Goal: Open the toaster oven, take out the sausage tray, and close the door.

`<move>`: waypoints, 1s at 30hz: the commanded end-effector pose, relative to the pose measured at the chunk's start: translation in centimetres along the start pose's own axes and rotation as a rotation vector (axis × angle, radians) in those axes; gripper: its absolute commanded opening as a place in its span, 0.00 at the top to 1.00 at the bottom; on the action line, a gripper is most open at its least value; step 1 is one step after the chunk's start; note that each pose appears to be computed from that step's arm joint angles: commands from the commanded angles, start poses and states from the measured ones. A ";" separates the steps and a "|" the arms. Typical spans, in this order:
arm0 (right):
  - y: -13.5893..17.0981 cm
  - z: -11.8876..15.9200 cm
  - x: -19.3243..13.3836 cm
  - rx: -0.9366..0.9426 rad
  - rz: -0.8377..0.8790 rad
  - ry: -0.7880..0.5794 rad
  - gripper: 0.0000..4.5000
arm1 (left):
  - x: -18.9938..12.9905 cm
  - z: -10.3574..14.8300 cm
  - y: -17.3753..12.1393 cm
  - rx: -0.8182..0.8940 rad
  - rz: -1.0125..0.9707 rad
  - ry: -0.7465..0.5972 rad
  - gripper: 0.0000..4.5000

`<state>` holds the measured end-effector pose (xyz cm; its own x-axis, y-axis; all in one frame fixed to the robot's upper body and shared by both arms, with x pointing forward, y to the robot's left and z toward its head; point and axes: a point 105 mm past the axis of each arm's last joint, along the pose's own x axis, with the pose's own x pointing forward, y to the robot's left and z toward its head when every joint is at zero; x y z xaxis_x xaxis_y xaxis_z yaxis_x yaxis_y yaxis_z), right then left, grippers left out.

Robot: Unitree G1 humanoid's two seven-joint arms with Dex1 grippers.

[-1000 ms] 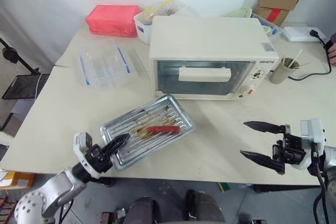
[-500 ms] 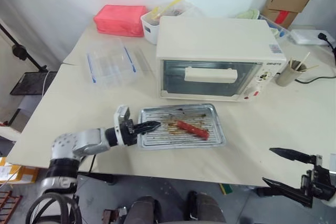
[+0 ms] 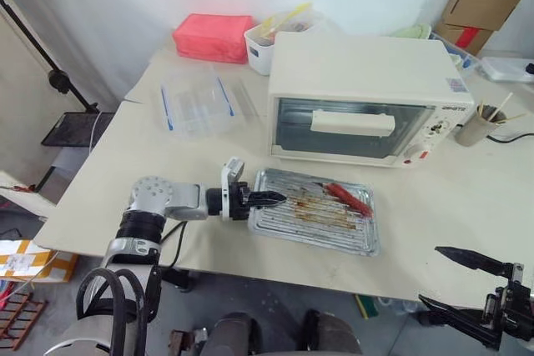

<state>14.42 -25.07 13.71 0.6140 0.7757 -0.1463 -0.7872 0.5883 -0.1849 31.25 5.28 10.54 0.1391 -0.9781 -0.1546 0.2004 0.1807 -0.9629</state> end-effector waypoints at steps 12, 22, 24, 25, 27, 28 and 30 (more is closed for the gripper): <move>-1.1 1.1 1.3 -0.050 0.001 -0.038 0.00 | -5.6 0.4 1.3 0.345 0.171 -0.152 0.06; -2.1 0.8 2.8 -0.053 0.059 -0.062 0.00 | -15.3 -0.9 -1.2 1.207 0.348 -0.156 0.01; -2.4 0.9 3.1 -0.063 0.080 -0.072 0.00 | -16.7 -1.7 -1.3 1.312 0.366 -0.085 0.01; -2.5 1.0 3.3 -0.066 0.094 -0.075 0.00 | -17.3 -1.9 -1.5 1.334 0.364 -0.083 0.01; -2.6 1.3 3.7 -0.077 0.125 -0.082 0.00 | -18.4 -1.8 -1.9 1.394 0.391 -0.104 0.01; -2.7 1.4 3.9 -0.080 0.145 -0.085 0.00 | -18.8 -1.8 -2.0 1.425 0.401 -0.104 0.01; -2.6 1.6 4.4 -0.092 0.186 -0.088 0.00 | -19.5 -2.3 -1.9 1.483 0.416 -0.069 0.01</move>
<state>19.23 -23.09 14.88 0.4793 0.8721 -0.0985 -0.8602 0.4445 -0.2499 26.33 23.11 13.95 0.4592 -0.8401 -0.2888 0.8883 0.4384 0.1370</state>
